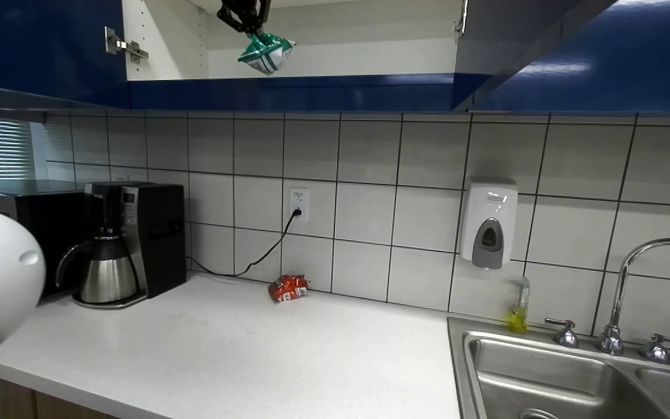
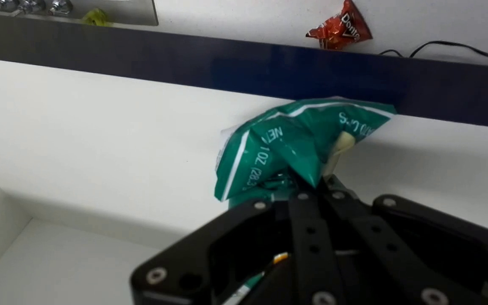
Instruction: Put the green packet in the open upper cabinet.
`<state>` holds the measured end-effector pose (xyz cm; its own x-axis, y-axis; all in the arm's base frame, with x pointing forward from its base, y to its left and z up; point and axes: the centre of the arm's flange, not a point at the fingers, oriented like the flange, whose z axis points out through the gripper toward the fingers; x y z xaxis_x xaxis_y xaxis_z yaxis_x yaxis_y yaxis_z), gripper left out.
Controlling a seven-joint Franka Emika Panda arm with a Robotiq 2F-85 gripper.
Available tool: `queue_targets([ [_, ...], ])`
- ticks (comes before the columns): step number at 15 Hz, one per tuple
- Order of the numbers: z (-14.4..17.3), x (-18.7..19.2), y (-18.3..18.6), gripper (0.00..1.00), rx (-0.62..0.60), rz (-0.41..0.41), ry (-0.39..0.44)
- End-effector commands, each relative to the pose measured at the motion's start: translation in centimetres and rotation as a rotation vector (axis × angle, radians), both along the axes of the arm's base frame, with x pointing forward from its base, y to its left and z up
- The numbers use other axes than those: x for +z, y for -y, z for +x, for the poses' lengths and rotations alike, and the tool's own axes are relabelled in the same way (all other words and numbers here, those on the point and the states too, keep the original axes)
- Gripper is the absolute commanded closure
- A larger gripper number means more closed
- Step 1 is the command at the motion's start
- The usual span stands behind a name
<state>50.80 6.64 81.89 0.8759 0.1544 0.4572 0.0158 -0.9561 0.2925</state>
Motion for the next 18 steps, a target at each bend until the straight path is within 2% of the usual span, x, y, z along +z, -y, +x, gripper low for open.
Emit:
queue_targets([
  [1, 1.7, -0.4, 1.2, 1.0, 0.016, -0.021, 0.015],
  [9, 5.6, -2.2, 2.1, 1.0, 0.037, -0.03, 0.028],
  [15, 6.8, -2.9, 2.2, 1.0, 0.048, -0.029, 0.037],
  [16, 6.8, -3.0, 2.2, 0.74, 0.048, -0.03, 0.036],
  [17, 6.8, -3.0, 2.1, 0.73, 0.048, -0.031, 0.036],
  [18, 6.7, -3.1, 2.1, 0.66, 0.048, -0.03, 0.034],
])
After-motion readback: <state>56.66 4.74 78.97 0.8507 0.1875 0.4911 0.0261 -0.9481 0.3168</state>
